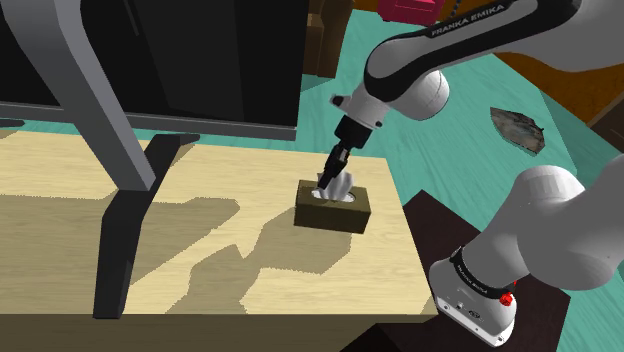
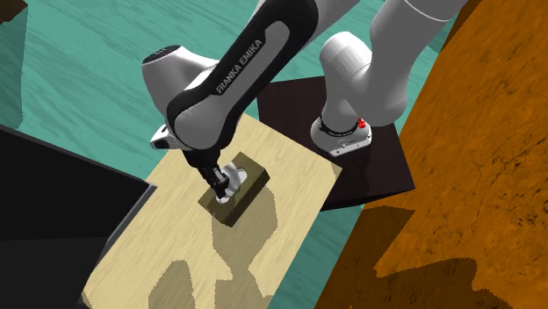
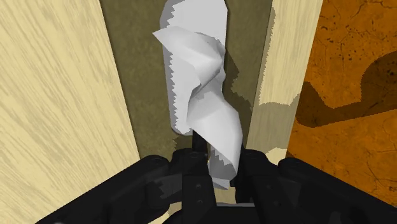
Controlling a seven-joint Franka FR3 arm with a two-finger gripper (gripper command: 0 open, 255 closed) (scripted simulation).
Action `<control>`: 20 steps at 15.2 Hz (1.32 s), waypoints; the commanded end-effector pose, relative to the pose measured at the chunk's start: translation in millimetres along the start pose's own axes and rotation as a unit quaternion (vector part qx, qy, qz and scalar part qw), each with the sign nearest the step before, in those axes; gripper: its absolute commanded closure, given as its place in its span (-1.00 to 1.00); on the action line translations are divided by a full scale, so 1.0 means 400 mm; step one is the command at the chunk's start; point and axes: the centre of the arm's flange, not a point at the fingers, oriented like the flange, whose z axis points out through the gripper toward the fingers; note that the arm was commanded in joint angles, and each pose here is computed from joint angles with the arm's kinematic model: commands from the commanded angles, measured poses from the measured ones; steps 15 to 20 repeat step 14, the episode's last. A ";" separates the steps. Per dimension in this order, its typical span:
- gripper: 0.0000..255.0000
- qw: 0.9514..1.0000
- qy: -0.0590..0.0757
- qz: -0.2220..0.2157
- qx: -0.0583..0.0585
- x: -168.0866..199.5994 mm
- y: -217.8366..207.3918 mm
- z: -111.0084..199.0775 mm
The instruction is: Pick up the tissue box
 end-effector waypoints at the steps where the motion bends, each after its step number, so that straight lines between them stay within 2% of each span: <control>1: 1.00 1.000 -0.001 0.000 0.000 0.008 -0.014 -0.020; 12: 1.00 1.000 -0.001 0.000 0.000 0.048 -0.083 -0.142; 20: 1.00 1.000 -0.001 0.000 0.000 0.048 -0.084 -0.143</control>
